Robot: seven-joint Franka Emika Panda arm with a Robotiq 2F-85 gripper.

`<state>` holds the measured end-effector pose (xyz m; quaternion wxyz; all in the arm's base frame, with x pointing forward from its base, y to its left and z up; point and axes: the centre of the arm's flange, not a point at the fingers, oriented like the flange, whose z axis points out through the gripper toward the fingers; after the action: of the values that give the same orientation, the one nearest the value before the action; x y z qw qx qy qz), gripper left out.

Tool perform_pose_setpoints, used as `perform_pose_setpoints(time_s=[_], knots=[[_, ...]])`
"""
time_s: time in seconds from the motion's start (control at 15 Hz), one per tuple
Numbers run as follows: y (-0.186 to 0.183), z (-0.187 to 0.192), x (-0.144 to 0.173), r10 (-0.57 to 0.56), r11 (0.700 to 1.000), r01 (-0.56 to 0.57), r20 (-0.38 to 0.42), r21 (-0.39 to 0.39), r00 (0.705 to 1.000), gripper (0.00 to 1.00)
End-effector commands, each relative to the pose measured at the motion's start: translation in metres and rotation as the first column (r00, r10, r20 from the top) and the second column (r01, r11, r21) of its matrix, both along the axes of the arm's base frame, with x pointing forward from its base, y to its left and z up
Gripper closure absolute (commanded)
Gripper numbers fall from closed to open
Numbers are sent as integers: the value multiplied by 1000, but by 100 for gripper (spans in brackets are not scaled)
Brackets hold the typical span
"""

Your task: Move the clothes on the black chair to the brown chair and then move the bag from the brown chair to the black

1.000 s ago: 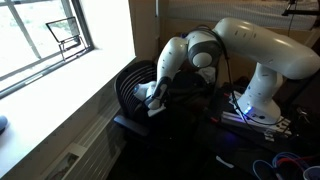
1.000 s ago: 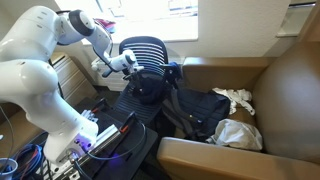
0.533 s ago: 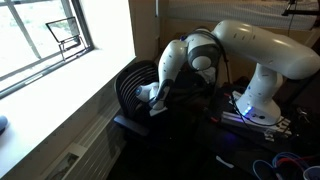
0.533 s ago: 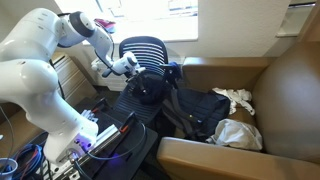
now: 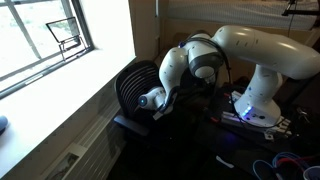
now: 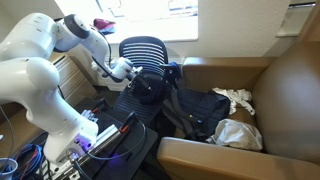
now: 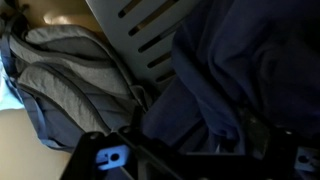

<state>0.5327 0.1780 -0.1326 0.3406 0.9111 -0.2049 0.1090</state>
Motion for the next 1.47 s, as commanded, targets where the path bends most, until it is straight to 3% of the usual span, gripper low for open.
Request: perform_pose_setpoints(time_s=[0.0,0.07,0.27,0.33,0.6,0.8,0.87,1.07,1.13,1.2,1.4], knots=[[-10,0,0,178,983,-180,90,22,980,0],[0,-3,3,102,995,-102,42,6,994,0],[0,-5,3,111,994,-111,50,6,993,0],[-5,-7,4,214,974,-221,99,56,972,0],[-17,-24,26,333,905,-371,196,209,922,0],[-30,-35,37,399,831,-437,178,345,900,0],[-19,-21,21,361,876,-401,188,268,914,0],[-26,-21,24,353,875,-395,190,280,916,0],[-23,-23,25,358,869,-402,194,290,913,9],[-21,-23,25,358,865,-398,180,306,916,26],[-21,-25,28,353,863,-382,146,332,924,48]])
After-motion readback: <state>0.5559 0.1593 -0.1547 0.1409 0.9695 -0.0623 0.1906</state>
